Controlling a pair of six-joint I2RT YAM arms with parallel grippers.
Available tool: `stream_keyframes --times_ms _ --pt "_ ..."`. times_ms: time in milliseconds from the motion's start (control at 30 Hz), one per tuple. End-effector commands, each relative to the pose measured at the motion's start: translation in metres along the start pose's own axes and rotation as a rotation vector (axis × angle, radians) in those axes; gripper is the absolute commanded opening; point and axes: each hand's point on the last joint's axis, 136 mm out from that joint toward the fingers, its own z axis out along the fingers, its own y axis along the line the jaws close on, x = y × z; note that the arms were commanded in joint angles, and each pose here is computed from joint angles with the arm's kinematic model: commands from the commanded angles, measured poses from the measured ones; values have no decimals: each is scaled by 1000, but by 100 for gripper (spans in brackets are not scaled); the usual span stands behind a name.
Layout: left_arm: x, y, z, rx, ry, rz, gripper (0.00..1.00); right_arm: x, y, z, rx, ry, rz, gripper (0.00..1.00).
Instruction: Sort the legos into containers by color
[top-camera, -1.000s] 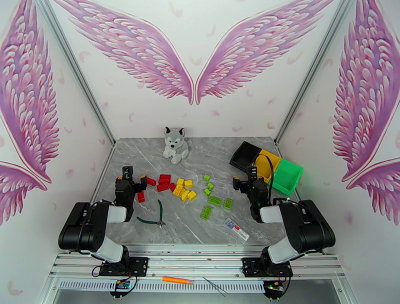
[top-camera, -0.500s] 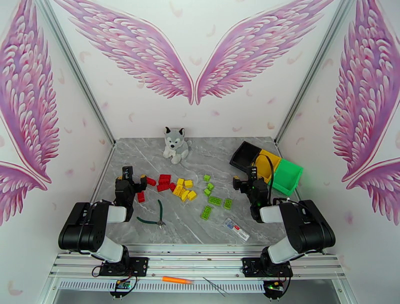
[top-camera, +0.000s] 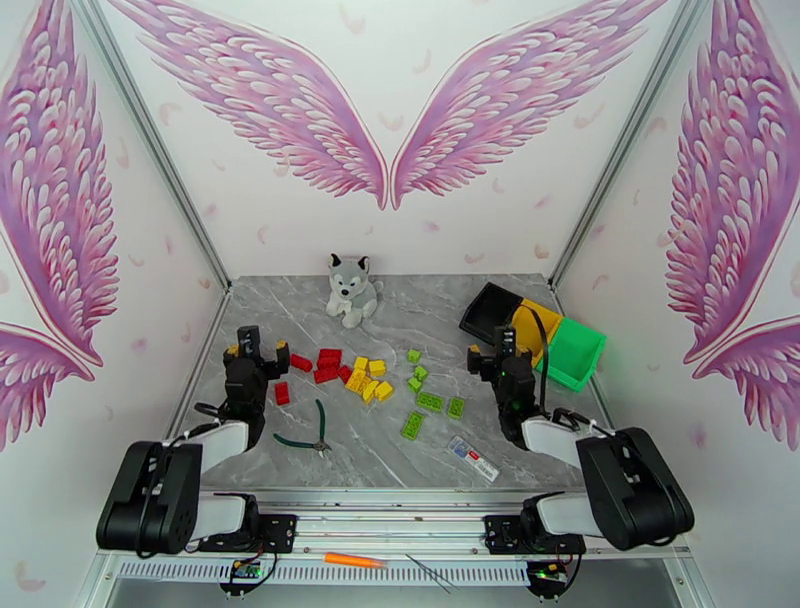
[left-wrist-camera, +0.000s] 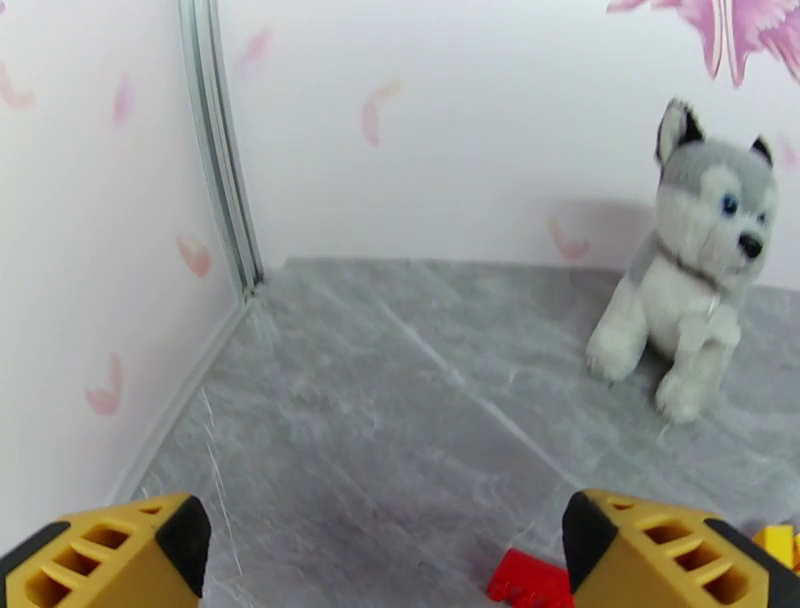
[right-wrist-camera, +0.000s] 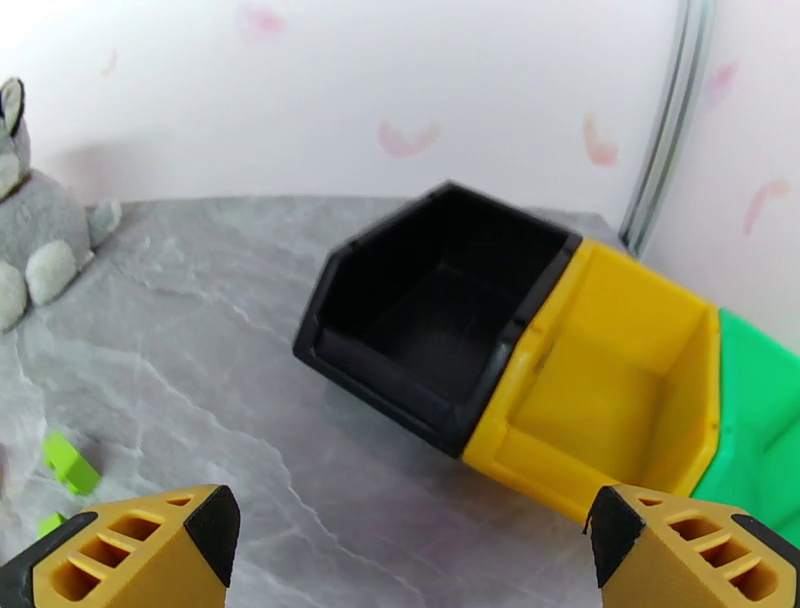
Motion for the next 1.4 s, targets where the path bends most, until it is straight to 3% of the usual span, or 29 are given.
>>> stream_keyframes --times_ms 0,100,200,267,333,433,567,633,800,967,1167,1367 --pt "-21 -2 -26 -17 -44 -5 99 -17 2 -18 53 26 36 99" --pt "-52 -5 -47 -1 -75 -150 99 -25 11 -33 -35 63 227 99" --pt "-81 -18 -67 127 -131 -317 99 -18 7 -45 -25 155 434 99" --pt "-83 -9 -74 116 -152 -516 99 -27 26 -51 -155 225 421 98" --pt "-73 -7 -75 112 -104 -698 99 -30 42 -55 -231 300 395 89" --pt "-69 -48 -72 300 20 -744 99 -21 45 -58 -222 408 365 82" --pt "-61 -106 -80 507 190 -659 99 4 51 -61 -223 478 329 84" --pt "-54 -124 -87 545 239 -615 99 12 47 -56 -178 493 333 89" --pt "-34 -182 -115 689 291 -417 98 -7 20 -20 19 455 373 93" --pt "-18 -239 -142 810 352 -269 95 -13 -8 39 172 500 451 81" --pt "-6 -268 -160 745 282 -42 99 -11 -31 98 322 538 397 80" --pt "2 -280 -159 687 251 82 99 9 -72 128 432 617 448 76"
